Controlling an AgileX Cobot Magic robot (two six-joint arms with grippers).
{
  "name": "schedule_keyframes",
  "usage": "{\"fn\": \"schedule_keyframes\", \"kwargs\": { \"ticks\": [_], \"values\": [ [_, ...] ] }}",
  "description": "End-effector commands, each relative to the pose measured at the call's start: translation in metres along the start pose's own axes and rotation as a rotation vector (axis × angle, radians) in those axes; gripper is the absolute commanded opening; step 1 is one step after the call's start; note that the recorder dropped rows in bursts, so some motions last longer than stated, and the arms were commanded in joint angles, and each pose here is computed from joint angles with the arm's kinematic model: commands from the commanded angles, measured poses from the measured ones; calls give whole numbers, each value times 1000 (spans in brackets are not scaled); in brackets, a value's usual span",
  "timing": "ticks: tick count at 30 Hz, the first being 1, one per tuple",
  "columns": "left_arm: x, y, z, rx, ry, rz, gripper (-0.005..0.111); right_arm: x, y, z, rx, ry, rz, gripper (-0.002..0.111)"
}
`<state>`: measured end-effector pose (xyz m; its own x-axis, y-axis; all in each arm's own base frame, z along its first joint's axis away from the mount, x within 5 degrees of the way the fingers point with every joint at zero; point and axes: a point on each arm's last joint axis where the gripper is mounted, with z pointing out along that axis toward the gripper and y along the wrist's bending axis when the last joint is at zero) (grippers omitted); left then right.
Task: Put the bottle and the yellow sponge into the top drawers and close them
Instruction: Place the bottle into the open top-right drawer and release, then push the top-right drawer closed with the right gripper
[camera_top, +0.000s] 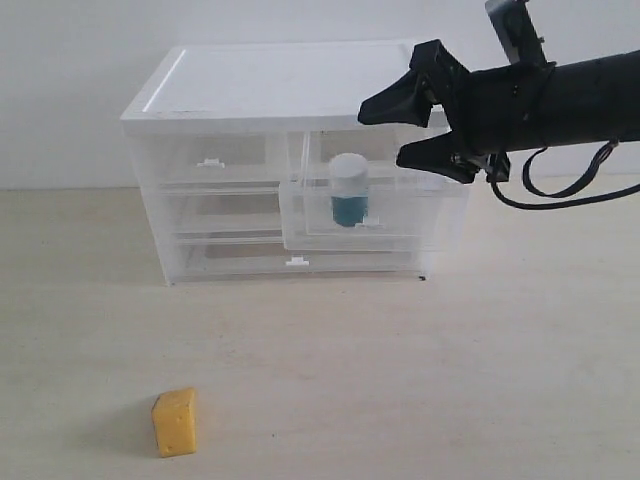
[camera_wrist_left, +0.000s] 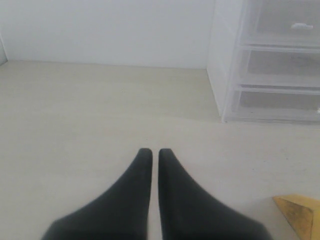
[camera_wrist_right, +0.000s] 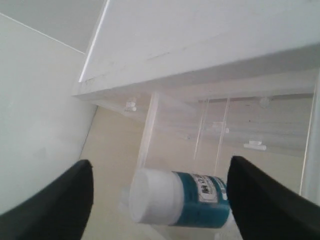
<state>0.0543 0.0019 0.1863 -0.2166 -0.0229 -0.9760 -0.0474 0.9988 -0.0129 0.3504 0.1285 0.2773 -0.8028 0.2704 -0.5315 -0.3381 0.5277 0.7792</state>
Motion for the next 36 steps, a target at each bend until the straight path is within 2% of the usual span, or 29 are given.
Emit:
{"fn": "schedule_keyframes", "kwargs": {
  "ticks": [1,3,4,6,7,9,11,12,15,19,23,29,36],
  "values": [
    [1,0,0,-3,1,5,4,-8,11,-15,51,-50,-100,69],
    [1,0,0,-3,1,5,4,-11,23,-24,57,-71,-159,68],
    [1,0,0,-3,1,5,4,-12,30,-28,53,-66,-199,64],
    [1,0,0,-3,1,5,4,-12,45,-33,9,6,-295,27],
    [1,0,0,-3,1,5,4,-9,55,-33,-26,76,-365,0],
    [1,0,0,-3,1,5,4,-4,64,-30,-20,152,-462,1],
    [1,0,0,-3,1,5,4,6,77,-19,59,252,-586,1],
    [1,0,0,-3,1,5,4,12,84,-12,148,301,-686,1],
    [1,0,0,-3,1,5,4,22,101,2,297,322,-806,1],
    [1,0,0,-3,1,5,4,39,124,17,324,296,-923,1],
    [1,0,0,-3,1,5,4,46,123,34,343,276,-931,1],
    [1,0,0,-3,1,5,4,47,106,57,363,266,-906,1],
    [1,0,0,-3,1,5,4,41,95,55,483,251,-915,1]
  ]
}}
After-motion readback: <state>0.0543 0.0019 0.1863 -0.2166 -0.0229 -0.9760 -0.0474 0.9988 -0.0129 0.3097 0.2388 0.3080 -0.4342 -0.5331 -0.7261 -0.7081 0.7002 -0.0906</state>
